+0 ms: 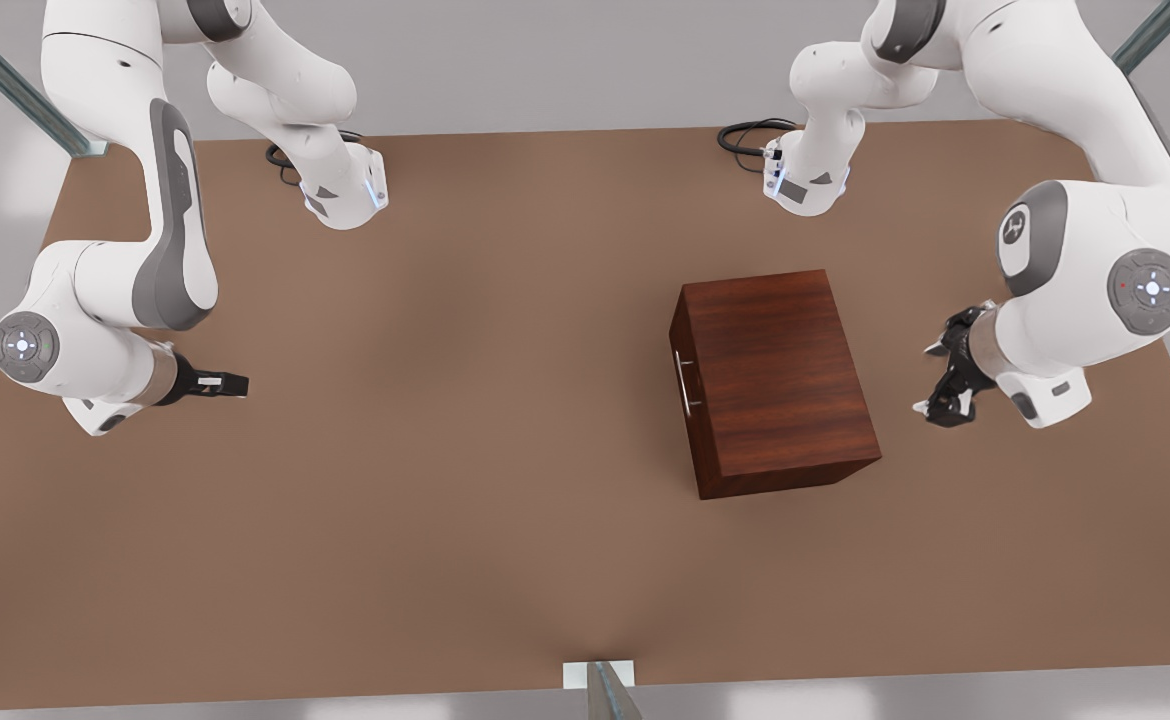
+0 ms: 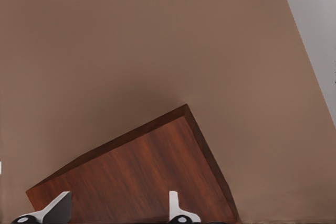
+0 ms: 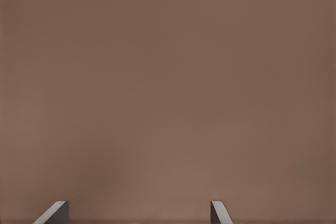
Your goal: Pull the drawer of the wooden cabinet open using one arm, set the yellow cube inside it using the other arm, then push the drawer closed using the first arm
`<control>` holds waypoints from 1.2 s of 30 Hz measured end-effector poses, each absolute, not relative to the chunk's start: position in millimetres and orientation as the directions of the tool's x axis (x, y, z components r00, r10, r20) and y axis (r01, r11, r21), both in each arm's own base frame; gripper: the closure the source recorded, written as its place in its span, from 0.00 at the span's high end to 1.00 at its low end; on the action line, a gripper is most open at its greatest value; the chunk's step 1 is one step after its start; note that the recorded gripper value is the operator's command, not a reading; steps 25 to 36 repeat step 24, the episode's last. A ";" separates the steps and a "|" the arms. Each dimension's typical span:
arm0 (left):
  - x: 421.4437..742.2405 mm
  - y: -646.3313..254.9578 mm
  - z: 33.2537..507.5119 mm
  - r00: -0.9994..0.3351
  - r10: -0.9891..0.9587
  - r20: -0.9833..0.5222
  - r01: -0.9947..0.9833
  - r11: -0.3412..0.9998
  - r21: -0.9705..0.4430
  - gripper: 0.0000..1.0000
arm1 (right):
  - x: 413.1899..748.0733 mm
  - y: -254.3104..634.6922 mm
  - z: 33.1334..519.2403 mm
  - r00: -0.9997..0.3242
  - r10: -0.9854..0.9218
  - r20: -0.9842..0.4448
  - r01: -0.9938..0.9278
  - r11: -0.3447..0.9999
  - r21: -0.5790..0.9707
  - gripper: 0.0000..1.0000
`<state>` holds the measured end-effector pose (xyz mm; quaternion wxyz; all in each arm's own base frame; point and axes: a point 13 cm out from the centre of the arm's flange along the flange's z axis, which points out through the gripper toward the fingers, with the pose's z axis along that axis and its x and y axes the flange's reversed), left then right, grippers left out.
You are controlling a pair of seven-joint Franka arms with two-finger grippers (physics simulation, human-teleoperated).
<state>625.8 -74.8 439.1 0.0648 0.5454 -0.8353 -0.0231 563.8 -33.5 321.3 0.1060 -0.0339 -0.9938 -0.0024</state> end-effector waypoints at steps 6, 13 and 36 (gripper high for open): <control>621.5 -97.3 442.4 -0.719 -0.676 0.160 -0.680 0.732 0.039 1.00 | 563.8 -33.5 321.3 -0.975 0.064 0.211 0.066 0.998 -0.002 1.00; 624.2 -85.7 436.5 -0.881 -0.441 0.169 -0.449 0.893 -0.008 1.00 | 563.6 -33.6 321.2 -0.975 0.062 0.212 0.063 0.998 -0.002 1.00; 628.6 -81.5 435.8 -0.974 -0.172 0.146 -0.182 0.982 -0.057 1.00 | 563.4 -38.4 321.6 -0.975 0.066 0.211 0.067 0.998 -0.003 1.00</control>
